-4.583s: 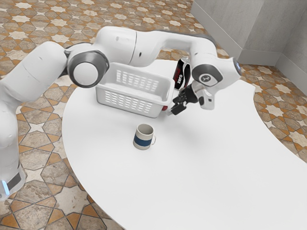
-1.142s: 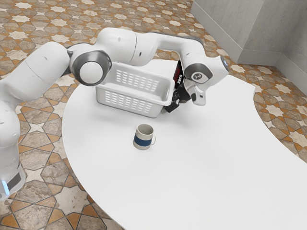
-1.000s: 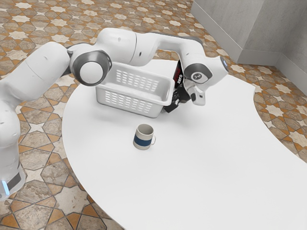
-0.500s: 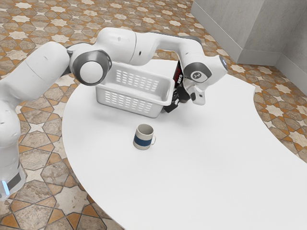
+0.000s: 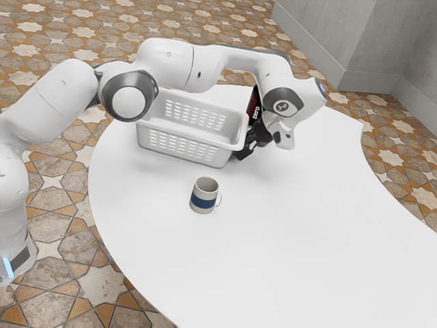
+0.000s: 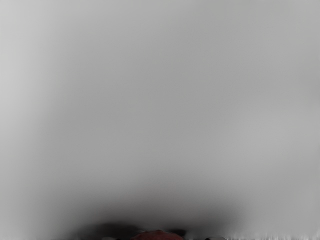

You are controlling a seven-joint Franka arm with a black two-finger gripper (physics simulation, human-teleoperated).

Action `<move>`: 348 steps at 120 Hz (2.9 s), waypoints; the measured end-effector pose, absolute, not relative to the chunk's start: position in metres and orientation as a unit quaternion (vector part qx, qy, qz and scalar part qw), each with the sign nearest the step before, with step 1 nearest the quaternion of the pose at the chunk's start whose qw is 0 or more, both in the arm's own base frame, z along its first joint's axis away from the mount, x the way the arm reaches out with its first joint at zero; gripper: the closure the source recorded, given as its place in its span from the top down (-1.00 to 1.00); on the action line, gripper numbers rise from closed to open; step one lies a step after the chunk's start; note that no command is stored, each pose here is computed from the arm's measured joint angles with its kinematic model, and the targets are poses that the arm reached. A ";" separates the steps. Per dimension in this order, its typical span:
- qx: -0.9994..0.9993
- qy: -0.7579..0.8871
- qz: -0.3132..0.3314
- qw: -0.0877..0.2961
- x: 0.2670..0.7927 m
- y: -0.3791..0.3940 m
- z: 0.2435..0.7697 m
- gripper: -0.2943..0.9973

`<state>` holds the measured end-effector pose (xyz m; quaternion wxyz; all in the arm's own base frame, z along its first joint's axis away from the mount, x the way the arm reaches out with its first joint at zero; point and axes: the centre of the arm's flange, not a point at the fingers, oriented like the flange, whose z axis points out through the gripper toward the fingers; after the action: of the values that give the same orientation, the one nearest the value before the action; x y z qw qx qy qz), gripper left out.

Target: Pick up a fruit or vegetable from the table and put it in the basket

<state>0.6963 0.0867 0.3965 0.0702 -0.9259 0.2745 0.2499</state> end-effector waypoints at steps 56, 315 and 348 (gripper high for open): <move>-0.911 0.340 0.223 0.065 0.680 -0.030 0.464 -0.23; -0.865 0.488 0.115 -0.017 0.519 0.128 0.571 -0.26; -0.896 0.429 0.108 -0.027 0.503 0.222 0.558 -0.26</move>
<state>0.5031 0.2218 0.5582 -0.0268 -0.8965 0.4290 0.1076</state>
